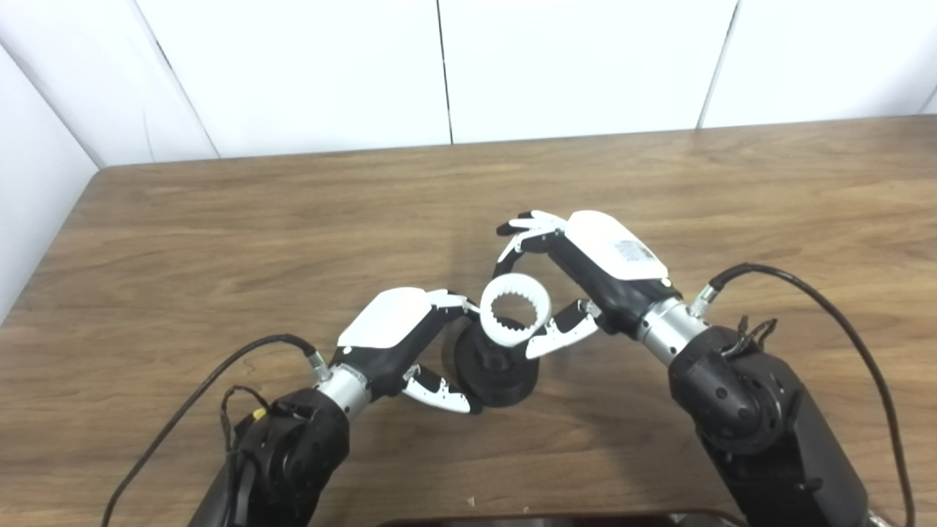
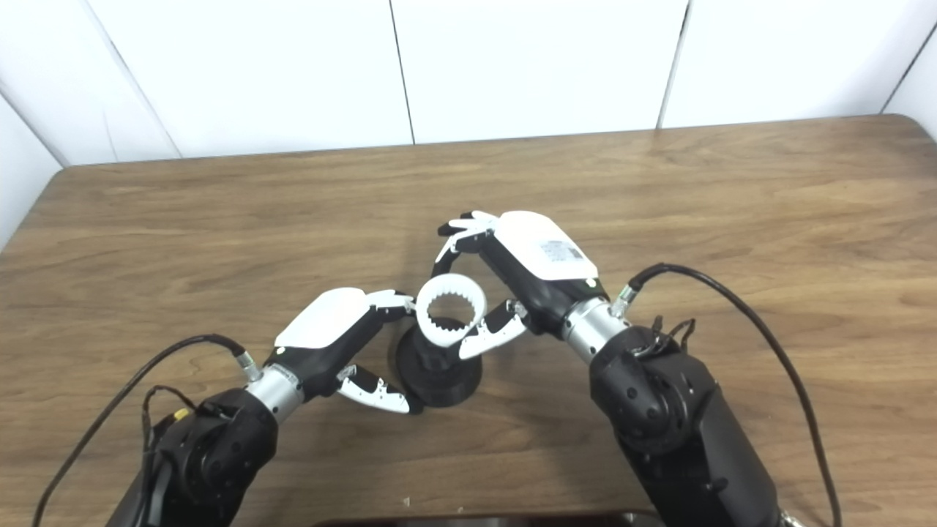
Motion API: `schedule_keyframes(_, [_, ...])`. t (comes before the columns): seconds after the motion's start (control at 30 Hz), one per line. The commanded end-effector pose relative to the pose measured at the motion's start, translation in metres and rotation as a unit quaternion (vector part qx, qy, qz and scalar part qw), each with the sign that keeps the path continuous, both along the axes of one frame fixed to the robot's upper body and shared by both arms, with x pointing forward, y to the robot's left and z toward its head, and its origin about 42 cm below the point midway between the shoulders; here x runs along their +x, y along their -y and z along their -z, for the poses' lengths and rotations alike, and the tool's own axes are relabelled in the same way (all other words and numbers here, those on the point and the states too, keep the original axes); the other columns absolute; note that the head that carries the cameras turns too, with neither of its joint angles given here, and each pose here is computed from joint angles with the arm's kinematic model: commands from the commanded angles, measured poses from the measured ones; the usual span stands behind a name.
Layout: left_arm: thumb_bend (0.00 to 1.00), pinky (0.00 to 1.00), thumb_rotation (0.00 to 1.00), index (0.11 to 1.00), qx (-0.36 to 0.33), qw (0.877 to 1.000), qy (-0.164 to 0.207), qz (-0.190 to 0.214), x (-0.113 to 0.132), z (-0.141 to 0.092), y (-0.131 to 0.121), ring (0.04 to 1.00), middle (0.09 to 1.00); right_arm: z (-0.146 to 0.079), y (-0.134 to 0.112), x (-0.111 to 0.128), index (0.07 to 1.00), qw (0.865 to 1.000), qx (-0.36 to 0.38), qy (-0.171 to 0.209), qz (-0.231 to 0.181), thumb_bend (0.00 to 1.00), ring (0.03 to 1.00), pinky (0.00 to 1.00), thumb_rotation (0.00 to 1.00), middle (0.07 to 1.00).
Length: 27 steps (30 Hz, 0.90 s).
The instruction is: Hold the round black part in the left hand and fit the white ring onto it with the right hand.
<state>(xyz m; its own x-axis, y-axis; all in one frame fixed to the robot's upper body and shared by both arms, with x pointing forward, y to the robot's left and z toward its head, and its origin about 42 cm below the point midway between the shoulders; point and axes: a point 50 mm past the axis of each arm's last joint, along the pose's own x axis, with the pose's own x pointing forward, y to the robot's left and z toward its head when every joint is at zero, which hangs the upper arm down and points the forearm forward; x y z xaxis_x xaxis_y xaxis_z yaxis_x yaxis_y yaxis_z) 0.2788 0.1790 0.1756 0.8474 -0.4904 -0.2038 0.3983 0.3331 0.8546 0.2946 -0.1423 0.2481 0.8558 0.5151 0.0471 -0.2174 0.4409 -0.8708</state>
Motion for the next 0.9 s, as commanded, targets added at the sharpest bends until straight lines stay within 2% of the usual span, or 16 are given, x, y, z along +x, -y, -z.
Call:
schedule_keyframes(0.0, [0.79, 0.86, 0.25, 0.732, 0.001, 1.0, -0.005, 0.012, 0.0, -0.003, 0.004, 0.923, 0.868, -0.012, -0.009, 0.001, 0.493, 0.999, 0.008, 0.033, -0.017, 0.52, 0.927, 0.8, 0.16, 0.856])
schedule_keyframes(0.5, [0.79, 0.86, 0.24, 0.742, 0.001, 1.0, -0.005, 0.011, -0.001, -0.004, 0.005, 0.925, 0.872, -0.004, -0.02, 0.001, 0.492, 0.999, 0.016, 0.021, -0.031, 0.52, 0.935, 0.81, 0.16, 0.858])
schedule_keyframes(0.87, [0.78, 0.86, 0.24, 0.76, 0.003, 1.0, -0.004, 0.013, -0.002, -0.006, 0.006, 0.926, 0.876, 0.001, -0.017, 0.001, 0.493, 0.999, 0.014, 0.016, -0.035, 0.52, 0.936, 0.81, 0.16, 0.86])
